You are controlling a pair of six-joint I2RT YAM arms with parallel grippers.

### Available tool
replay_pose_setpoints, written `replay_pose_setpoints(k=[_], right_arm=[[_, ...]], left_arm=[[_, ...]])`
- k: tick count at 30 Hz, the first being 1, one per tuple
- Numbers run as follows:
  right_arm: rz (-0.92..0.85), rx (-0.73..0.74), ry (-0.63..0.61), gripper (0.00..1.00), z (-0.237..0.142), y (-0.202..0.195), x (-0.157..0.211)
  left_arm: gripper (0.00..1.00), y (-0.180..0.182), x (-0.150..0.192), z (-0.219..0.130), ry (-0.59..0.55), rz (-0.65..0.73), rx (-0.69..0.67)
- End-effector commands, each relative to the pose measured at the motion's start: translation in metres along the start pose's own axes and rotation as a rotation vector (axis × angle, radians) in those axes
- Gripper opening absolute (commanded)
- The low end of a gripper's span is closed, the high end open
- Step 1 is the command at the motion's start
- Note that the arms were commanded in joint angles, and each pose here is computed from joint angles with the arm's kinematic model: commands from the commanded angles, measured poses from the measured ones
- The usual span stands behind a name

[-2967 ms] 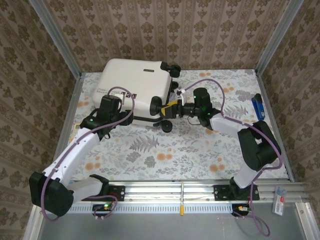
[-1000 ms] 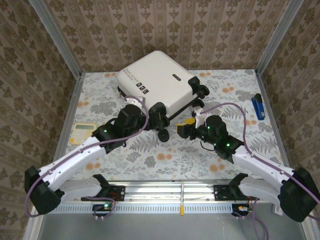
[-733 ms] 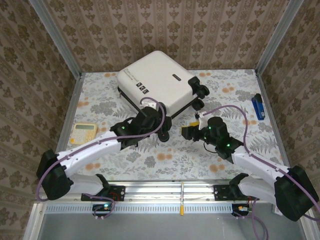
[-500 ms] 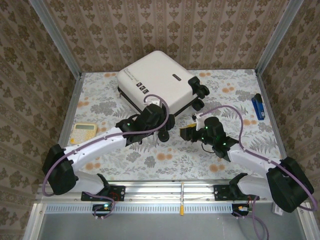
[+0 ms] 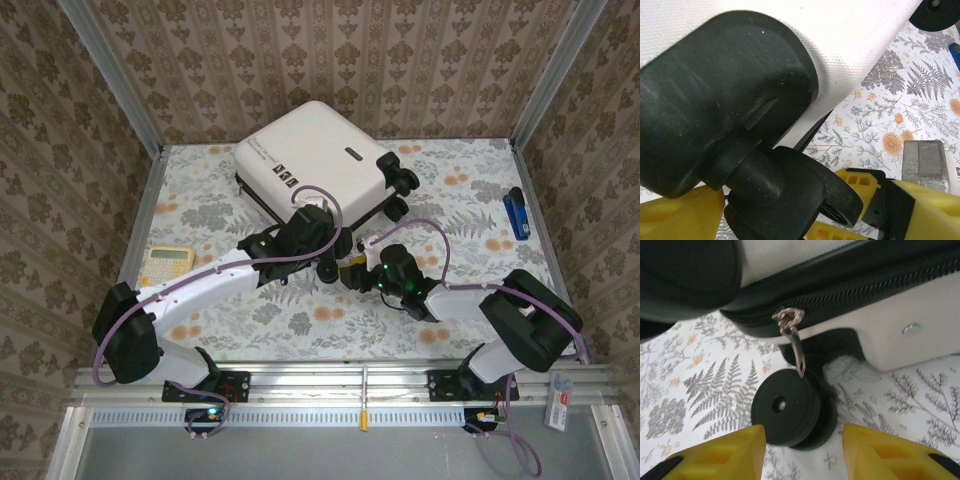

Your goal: Pack the luggage

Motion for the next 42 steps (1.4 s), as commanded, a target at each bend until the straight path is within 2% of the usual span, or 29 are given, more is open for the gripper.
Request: replay_pose_setpoints(k=[1, 16, 20, 26, 30, 36, 38, 42], right_arm=[[-0.059, 0.023, -0.119, 0.45, 0.009, -0.002, -0.028], [-0.084, 0.009, -0.16, 0.38, 0.038, -0.002, -0.042], [-0.086, 0.024, -0.158, 0.31, 0.043, -0.006, -0.043], [-0.077, 0.024, -0.145, 0.09, 0.045, -0.013, -0.037], [-0.07, 0.025, -0.146, 0.0, 0.044, -0.016, -0.037], [-0.062, 0.015, -0.16, 0.0, 0.041, -0.015, -0.041], [-0.06, 0.013, -0.165, 0.0, 0.039, -0.015, -0.043], [-0.046, 0.018, -0.172, 0.0, 0.037, -0.017, -0.045]], left_arm=[[0.85, 0.006, -0.001, 0.004, 0.004, -0.034, -0.025], [0.76, 0.011, 0.004, 0.009, 0.006, -0.048, -0.039], [0.75, 0.012, 0.004, 0.009, 0.004, -0.049, -0.037], [0.74, 0.014, 0.004, 0.009, 0.002, -0.047, -0.041], [0.74, 0.017, 0.005, 0.01, 0.003, -0.047, -0.049], [0.74, 0.023, 0.006, 0.017, 0.006, -0.051, -0.07], [0.69, 0.026, 0.007, 0.019, 0.005, -0.047, -0.083], [0.43, 0.036, 0.01, 0.021, -0.001, -0.034, -0.116]])
Point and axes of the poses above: each hand's point on the last joint's axis, 136 mm out from that joint toward the fingers, its own z axis out along the fingers, its own y axis along the line the jaws close on, x = y × z, the point moved 1 cm from there along -z, back along the fingers, and after that the axes turned 6 degrees about -z, right-handed, at the moved point
